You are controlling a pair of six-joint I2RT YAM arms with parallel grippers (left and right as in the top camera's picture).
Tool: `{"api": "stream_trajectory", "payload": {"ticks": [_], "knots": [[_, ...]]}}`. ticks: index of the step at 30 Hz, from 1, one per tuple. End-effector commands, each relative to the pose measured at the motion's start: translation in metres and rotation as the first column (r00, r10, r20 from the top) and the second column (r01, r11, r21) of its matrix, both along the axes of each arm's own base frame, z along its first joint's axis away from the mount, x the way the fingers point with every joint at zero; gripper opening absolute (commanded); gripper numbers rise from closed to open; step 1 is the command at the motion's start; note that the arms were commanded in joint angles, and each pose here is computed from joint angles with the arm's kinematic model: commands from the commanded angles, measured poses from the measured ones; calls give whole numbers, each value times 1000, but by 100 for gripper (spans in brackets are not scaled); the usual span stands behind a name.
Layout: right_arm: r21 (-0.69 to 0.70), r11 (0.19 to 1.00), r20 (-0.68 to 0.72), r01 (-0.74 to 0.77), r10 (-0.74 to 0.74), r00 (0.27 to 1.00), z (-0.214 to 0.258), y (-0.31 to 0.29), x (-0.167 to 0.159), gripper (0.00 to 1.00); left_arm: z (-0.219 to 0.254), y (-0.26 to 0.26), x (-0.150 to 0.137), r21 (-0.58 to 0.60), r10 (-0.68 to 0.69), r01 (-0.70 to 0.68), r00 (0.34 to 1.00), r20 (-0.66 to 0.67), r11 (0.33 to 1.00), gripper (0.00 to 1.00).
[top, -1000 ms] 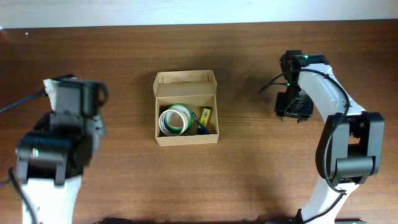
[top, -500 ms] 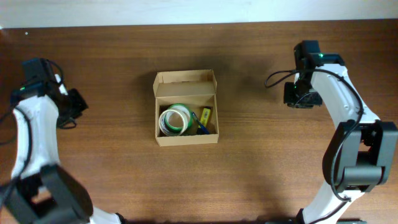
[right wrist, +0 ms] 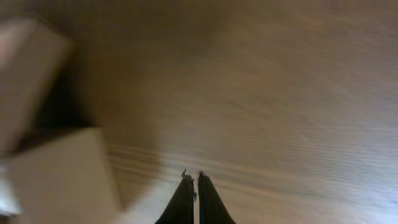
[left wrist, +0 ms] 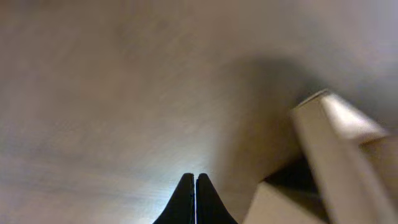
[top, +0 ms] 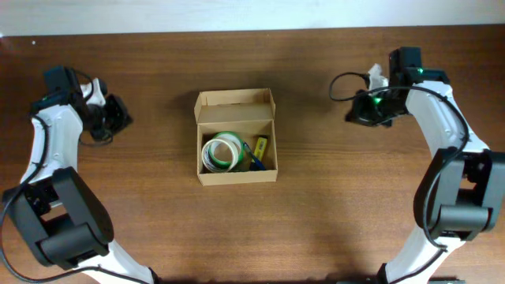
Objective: Pack container
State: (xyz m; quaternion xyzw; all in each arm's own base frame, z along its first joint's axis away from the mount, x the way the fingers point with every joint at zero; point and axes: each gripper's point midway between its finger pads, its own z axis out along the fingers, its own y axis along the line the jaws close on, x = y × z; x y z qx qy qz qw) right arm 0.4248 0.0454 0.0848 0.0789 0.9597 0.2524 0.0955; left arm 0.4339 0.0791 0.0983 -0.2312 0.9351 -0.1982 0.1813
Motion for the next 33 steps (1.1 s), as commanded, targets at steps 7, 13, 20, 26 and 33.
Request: {"api": "stream_trajectory", "payload": {"ticks": [7, 13, 20, 26, 33], "knots": [[299, 954, -71, -17, 40, 997, -11, 47, 0, 4, -19, -60, 32, -73, -100, 103, 994, 35, 992, 2], [300, 952, -117, -54, 93, 989, -34, 68, -7, 4, -64, -93, 28, -124, -153, 144, 986, -65, 982, 2], [298, 947, -105, -123, 161, 981, -45, 98, -9, 4, -73, -109, 28, -158, -184, 171, 980, -71, 972, 2], [307, 939, -112, -155, 197, 974, -51, 121, -13, 4, -66, -122, 35, -204, -189, 178, 981, -34, 963, 2], [309, 932, -120, -190, 236, 964, -58, 143, -20, 4, -64, -147, 38, -206, -220, 212, 975, -19, 955, 2]]}}
